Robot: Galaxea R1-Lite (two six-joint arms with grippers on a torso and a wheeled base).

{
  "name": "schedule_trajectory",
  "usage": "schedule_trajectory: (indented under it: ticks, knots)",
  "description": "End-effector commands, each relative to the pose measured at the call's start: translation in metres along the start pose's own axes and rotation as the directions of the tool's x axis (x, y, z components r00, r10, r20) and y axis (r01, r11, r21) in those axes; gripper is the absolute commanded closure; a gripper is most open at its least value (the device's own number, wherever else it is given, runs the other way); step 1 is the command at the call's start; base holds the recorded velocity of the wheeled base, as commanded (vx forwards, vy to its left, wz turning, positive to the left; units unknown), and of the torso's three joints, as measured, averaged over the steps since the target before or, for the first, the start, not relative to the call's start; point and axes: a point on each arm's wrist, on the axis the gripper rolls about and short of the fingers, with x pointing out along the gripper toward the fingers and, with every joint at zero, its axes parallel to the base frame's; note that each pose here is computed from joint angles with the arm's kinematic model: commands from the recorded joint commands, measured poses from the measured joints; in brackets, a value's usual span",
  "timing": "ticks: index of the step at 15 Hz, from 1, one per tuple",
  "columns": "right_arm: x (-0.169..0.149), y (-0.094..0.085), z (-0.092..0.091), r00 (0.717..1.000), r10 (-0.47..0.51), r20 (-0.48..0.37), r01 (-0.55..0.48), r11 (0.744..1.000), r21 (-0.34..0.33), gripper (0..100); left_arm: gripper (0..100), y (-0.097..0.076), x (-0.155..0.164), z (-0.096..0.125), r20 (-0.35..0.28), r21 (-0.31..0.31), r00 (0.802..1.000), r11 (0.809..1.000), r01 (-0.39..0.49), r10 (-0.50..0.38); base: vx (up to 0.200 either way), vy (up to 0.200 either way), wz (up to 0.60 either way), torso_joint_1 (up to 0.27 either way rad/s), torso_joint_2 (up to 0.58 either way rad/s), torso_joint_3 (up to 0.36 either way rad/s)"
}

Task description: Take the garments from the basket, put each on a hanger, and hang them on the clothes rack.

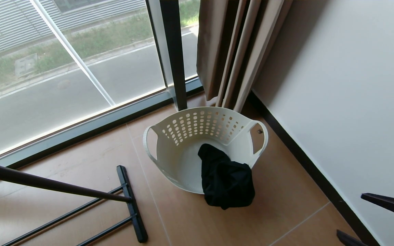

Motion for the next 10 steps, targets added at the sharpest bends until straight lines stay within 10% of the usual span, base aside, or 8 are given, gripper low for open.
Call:
schedule_trajectory:
  ticks: [1,5,10]
  knots:
    - [0.077,-0.012,0.011,0.989,0.087,-0.121,-0.097,0.992,-0.078,0,0,0.0,0.0,0.0,0.0,0.0,1.0,1.0,-0.001,0.001,0.0,0.0,0.0,0.0,0.0,0.0]
    - [0.139,-0.025,0.024,0.996,0.077,-0.051,-0.088,0.96,-0.265,0,0,0.0,0.0,0.0,0.0,0.0,1.0,1.0,-0.001,0.001,0.0,0.0,0.0,0.0,0.0,0.0]
    - [0.202,-0.024,0.047,0.994,0.111,0.015,-0.08,0.795,-0.601,0,0,0.0,0.0,0.0,0.0,0.0,1.0,1.0,-0.001,0.001,0.0,0.0,0.0,0.0,0.0,0.0]
